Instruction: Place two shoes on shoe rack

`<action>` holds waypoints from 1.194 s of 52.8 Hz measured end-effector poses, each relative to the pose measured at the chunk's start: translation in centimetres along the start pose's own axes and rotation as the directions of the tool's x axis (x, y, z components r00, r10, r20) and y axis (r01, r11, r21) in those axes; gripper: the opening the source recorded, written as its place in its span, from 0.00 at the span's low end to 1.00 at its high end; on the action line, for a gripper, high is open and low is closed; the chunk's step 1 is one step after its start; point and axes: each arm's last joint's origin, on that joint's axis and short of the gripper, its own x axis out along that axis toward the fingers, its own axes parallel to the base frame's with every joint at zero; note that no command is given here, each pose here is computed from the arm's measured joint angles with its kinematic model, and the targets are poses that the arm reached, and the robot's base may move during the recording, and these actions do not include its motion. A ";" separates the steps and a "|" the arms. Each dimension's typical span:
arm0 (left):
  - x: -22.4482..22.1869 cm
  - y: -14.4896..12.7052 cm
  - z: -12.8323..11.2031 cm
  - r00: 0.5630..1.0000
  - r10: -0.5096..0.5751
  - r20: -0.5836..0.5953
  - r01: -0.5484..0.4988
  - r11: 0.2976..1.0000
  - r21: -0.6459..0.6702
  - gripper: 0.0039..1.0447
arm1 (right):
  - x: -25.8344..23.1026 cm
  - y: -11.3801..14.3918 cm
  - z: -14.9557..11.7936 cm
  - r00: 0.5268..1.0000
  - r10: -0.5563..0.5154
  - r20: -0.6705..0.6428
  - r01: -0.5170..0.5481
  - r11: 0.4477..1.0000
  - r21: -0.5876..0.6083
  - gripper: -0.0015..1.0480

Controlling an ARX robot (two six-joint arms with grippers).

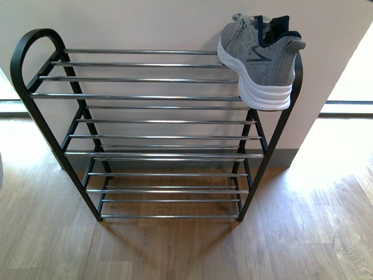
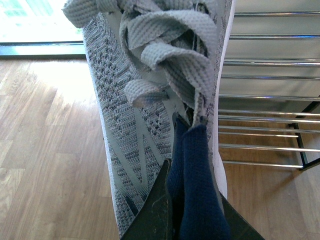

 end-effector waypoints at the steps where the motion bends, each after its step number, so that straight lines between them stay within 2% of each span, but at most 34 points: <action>1: 0.0 0.0 0.0 1.000 0.000 0.000 0.000 1.000 0.000 0.02 | -0.6 -0.1 0.1 1.000 0.008 0.005 -0.008 1.000 -0.005 0.91; 20: 0.0 0.0 0.0 1.000 0.000 0.000 0.000 1.000 0.000 0.02 | -13.0 -2.7 0.4 0.980 0.167 0.108 -0.151 0.978 -0.144 0.91; 28: 0.0 0.0 0.0 1.000 0.000 0.000 0.000 1.000 0.000 0.02 | -16.3 -4.3 -1.1 0.976 0.164 0.145 -0.126 0.964 -0.236 0.91; 36: 0.0 0.0 0.0 1.000 0.000 0.000 0.000 1.000 0.000 0.02 | -17.4 -5.8 -2.9 0.976 0.156 0.154 -0.104 0.948 -0.301 0.91; 44: 0.0 0.0 0.0 1.000 0.000 0.000 0.000 1.000 0.000 0.02 | -16.8 -7.5 -4.6 0.977 0.074 0.201 -0.021 0.966 -0.256 0.91; 54: 0.0 0.0 0.0 1.000 0.001 0.000 -0.001 1.000 0.000 0.02 | -16.5 -7.9 -5.1 0.978 0.054 0.200 -0.007 0.974 -0.228 0.91; 58: 0.0 0.0 0.0 1.000 0.000 0.000 0.000 1.000 0.000 0.02 | -16.7 -7.4 -5.8 0.957 -0.077 0.278 0.160 0.944 -0.288 0.77; 63: 0.0 0.0 0.0 1.000 0.000 0.000 0.000 1.000 0.000 0.02 | -17.2 -6.7 -7.2 0.949 -0.113 0.294 0.209 0.924 -0.321 0.64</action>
